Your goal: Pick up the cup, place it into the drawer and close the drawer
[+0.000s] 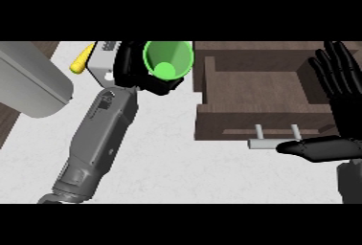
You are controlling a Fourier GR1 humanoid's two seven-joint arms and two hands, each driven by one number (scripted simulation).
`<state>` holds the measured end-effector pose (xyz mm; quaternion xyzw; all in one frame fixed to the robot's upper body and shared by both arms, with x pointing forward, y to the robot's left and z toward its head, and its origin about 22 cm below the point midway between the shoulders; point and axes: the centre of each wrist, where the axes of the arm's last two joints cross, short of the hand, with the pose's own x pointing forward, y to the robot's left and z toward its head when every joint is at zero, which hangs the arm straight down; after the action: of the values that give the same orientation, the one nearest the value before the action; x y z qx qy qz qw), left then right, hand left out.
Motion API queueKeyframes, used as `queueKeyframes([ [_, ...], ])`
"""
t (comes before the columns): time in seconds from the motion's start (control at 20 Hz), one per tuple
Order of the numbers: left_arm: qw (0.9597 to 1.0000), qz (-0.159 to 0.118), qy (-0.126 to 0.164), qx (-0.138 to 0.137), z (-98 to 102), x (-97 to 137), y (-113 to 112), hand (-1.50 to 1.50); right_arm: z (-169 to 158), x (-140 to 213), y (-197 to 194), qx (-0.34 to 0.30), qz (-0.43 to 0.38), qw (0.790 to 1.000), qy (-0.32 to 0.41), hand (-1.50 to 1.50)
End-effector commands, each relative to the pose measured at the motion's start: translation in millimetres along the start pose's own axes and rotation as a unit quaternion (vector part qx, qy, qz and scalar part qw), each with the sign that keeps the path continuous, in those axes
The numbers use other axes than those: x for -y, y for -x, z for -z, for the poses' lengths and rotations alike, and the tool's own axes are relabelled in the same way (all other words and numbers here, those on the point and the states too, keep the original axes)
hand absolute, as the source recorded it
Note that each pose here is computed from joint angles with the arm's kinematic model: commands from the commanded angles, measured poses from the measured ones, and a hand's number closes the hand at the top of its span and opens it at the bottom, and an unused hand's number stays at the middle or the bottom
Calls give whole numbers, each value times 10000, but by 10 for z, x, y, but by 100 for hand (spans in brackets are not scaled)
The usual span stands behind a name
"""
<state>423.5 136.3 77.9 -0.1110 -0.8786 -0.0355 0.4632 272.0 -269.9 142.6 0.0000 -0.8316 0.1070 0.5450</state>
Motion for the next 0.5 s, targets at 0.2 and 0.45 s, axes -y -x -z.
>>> queueKeyframes([
  [0.2,9991,313,218,-179,704,622,-550,150,82,-15,-111,96,-39,9999,-15,-150],
  [0.45,9936,622,198,-917,957,956,-700,150,99,28,30,100,52,9999,24,-150],
])
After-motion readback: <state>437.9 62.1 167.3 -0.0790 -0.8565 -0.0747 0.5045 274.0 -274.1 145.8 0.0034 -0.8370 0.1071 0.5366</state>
